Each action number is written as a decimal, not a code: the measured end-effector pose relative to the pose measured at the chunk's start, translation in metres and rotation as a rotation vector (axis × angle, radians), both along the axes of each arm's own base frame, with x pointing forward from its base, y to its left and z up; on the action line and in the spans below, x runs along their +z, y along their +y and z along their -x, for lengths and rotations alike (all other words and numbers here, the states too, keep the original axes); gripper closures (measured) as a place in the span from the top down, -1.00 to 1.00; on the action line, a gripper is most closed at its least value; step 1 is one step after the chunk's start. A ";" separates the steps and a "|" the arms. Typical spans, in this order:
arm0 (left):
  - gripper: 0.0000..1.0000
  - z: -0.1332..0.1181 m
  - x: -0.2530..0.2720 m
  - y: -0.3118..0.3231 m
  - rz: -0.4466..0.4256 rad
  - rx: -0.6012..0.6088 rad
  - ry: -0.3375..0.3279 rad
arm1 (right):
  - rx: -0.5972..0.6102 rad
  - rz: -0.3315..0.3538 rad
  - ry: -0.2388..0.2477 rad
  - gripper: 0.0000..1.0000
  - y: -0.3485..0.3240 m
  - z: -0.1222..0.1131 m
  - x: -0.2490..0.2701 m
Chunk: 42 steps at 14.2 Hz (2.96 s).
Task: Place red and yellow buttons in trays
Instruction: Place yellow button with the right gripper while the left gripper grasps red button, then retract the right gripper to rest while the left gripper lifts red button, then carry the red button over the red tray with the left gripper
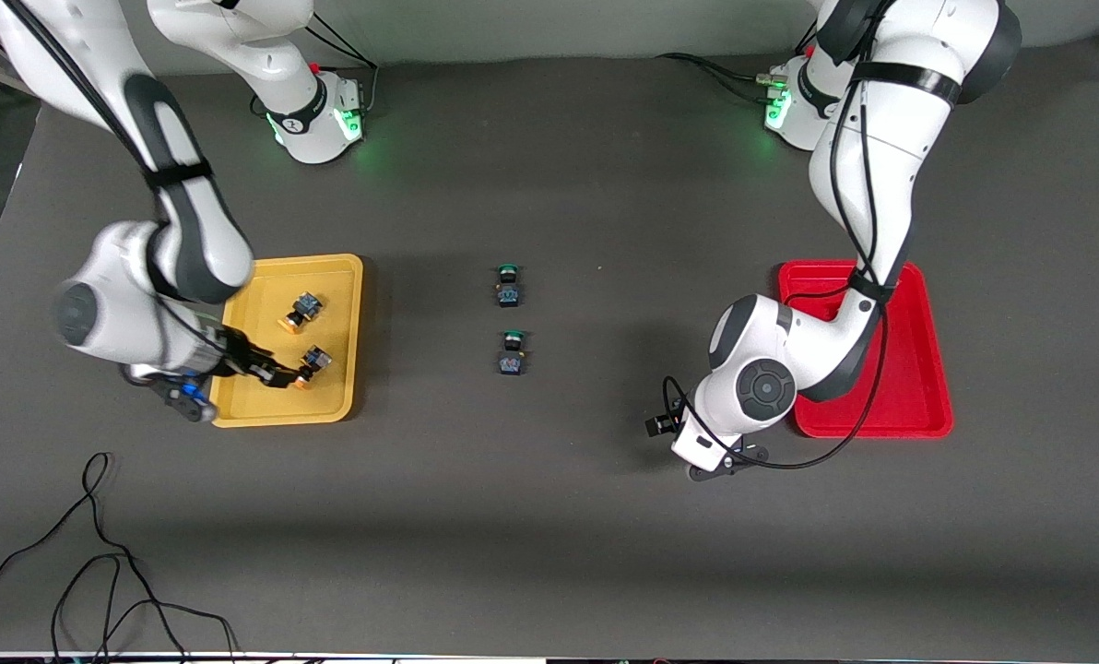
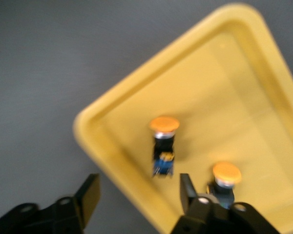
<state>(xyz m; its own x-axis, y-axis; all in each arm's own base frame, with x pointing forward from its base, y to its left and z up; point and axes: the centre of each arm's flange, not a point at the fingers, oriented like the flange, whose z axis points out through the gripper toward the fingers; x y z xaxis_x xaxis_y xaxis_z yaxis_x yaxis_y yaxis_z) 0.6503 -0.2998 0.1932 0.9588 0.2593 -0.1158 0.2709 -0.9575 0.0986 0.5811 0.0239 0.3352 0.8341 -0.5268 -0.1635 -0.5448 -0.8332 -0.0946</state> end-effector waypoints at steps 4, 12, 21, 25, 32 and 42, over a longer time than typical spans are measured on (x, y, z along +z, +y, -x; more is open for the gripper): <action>0.30 0.003 -0.006 0.001 -0.007 -0.003 0.010 | 0.234 0.046 -0.210 1.00 -0.002 0.031 0.172; -0.16 0.009 0.050 0.004 -0.056 -0.020 0.102 | 0.561 0.118 -0.282 1.00 0.000 0.084 0.258; -0.16 0.063 0.234 0.166 -0.120 -0.171 0.209 | 0.621 0.162 -0.244 1.00 -0.001 0.088 0.268; -0.16 0.074 0.176 0.266 -0.103 -0.251 0.150 | 0.617 0.141 -0.232 1.00 -0.001 0.092 0.283; -0.16 0.114 0.060 0.290 -0.120 -0.339 0.039 | 0.613 0.126 -0.219 1.00 -0.002 0.089 0.300; 0.56 0.096 0.040 0.331 -0.096 -0.399 0.014 | 0.618 0.120 -0.202 1.00 0.000 0.078 0.297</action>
